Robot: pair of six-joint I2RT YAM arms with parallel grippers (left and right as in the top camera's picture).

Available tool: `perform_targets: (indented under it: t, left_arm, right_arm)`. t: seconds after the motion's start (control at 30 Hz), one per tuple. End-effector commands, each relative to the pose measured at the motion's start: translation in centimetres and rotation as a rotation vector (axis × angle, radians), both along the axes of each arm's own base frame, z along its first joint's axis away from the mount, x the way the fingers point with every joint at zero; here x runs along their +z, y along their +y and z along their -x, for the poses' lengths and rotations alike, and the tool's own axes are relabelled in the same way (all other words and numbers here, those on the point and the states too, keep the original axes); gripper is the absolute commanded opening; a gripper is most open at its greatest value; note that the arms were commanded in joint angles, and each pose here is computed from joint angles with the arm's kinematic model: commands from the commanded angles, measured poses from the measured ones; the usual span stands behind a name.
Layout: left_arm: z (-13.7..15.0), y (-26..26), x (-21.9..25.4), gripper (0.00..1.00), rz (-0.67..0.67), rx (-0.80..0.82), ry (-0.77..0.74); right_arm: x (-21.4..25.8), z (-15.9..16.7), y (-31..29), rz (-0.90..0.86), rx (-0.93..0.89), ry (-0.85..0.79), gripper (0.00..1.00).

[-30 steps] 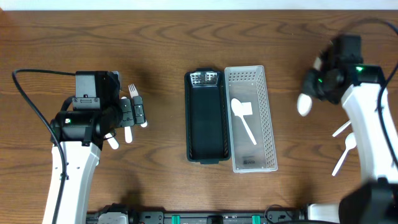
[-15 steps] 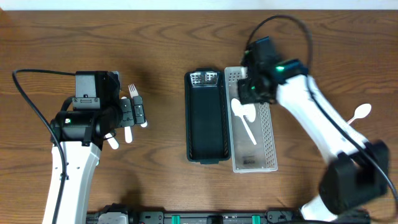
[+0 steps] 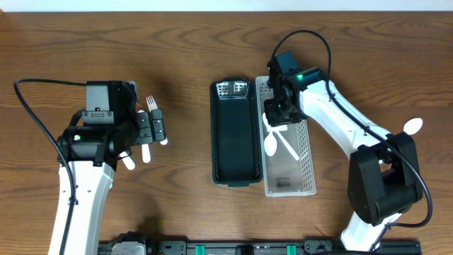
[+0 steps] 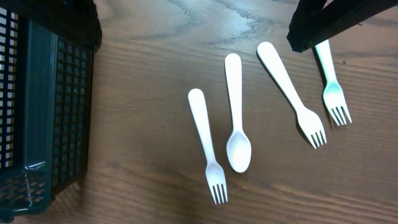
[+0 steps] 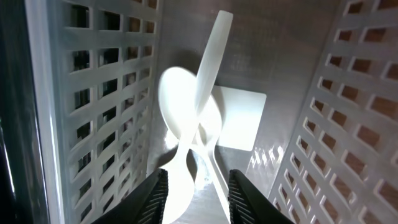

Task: Pack container
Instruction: 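Carry the spoon left and release it into the white mesh tray, then return the right gripper to the spoons and grasp another white spoon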

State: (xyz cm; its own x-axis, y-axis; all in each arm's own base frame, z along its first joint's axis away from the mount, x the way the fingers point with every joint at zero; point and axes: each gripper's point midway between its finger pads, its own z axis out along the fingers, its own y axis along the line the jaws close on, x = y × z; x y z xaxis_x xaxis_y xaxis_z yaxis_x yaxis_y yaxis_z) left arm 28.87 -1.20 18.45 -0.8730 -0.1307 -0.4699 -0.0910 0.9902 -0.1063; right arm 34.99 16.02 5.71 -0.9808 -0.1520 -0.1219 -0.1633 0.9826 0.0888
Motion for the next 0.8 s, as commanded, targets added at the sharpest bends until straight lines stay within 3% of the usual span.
perform_targets:
  t: [0.0, 0.17, 0.23, 0.27, 0.37, 0.4, 0.5, 0.77]
  left_arm:
    - [-0.3, 0.3, 0.4, 0.98, -0.011, 0.011, -0.008]
    - [-0.3, 0.3, 0.4, 0.98, -0.013, 0.007, -0.008]
    - [-0.3, 0.3, 0.4, 0.98, -0.018, -0.002, -0.008]
    - [-0.2, 0.3, 0.4, 0.98, -0.018, -0.003, -0.008]
    - [-0.3, 0.3, 0.4, 0.98, -0.018, -0.003, -0.008]
    - [-0.3, 0.3, 0.4, 0.98, -0.018, -0.003, -0.008]
    - [-0.3, 0.3, 0.4, 0.98, -0.02, -0.006, -0.009]
    - [-0.3, 0.3, 0.4, 0.98, -0.02, -0.006, -0.009]
  right_arm:
    - [3.1, -1.0, -0.1, -0.013, -0.012, -0.071, 0.35]
    - [10.4, -3.0, -5.6, 0.077, -0.218, -0.246, 0.37]
    - [14.1, -2.9, -9.7, 0.1, -0.366, -0.328, 0.45]
    - [15.3, -2.5, -11.5, 0.095, -0.437, -0.352, 0.55]
    - [17.8, -0.9, -16.9, 0.086, -0.627, -0.384, 0.61]
    - [18.3, -0.1, -18.8, 0.092, -0.691, -0.386, 0.68]
    - [18.7, 2.1, -23.8, 0.109, -0.85, -0.361, 0.89]
    - [12.8, 7.7, -32.0, 0.148, -1.133, -0.169, 0.99]
